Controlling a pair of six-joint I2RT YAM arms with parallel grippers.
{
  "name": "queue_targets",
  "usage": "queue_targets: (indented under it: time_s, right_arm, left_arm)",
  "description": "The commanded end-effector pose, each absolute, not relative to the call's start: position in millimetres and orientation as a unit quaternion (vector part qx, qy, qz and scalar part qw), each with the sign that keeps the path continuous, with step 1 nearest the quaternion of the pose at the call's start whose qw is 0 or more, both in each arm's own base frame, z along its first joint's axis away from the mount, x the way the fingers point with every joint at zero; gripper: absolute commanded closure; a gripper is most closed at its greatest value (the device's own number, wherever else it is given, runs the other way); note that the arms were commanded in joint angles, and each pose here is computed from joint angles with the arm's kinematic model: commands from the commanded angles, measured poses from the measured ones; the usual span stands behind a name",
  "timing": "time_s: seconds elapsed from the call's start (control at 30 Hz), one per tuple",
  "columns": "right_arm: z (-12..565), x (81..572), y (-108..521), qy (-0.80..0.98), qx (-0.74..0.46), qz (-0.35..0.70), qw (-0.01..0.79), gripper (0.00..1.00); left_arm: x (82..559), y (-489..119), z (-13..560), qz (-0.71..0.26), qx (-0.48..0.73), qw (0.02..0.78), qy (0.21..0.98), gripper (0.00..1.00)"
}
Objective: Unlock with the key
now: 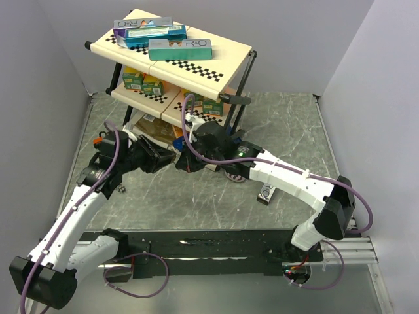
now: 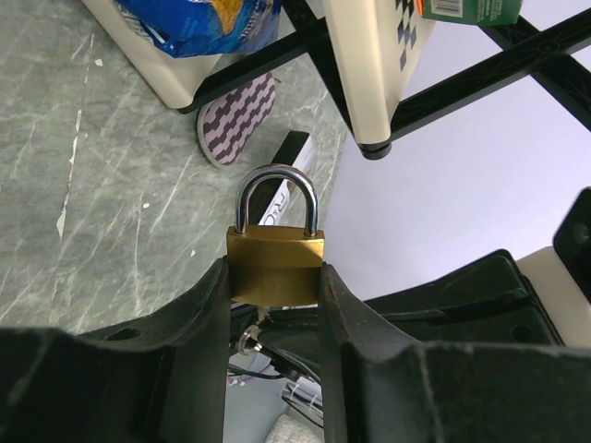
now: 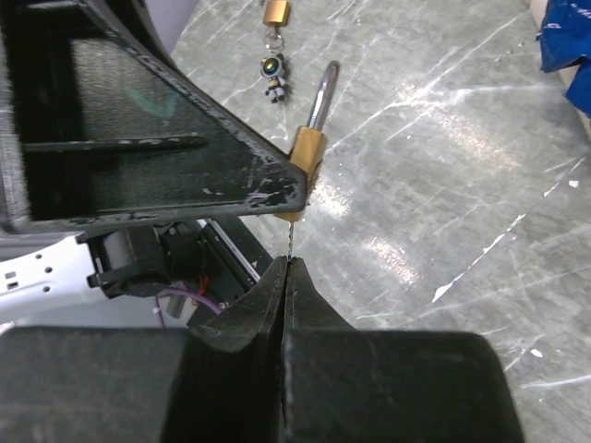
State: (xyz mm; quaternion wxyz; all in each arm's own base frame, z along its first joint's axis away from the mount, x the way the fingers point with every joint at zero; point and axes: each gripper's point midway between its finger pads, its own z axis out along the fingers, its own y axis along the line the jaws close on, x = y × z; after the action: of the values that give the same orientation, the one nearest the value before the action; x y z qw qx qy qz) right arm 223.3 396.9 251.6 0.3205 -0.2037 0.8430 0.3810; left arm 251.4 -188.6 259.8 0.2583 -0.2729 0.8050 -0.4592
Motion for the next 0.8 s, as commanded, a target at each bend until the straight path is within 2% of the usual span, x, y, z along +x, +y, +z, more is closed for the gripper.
queue_targets:
  time_s: [0.0,0.77]
  right_arm:
    - [292,219,395,0.816,-0.196,0.42,0.347,1.0]
    - [290,235,394,0.818,-0.182,0.415,0.353,1.0]
  left_arm:
    - [250,-193,278,-0.49,-0.269,0.263,0.786,0.99]
    - [248,-193,281,-0.494,-0.266,0.267,0.784,0.99]
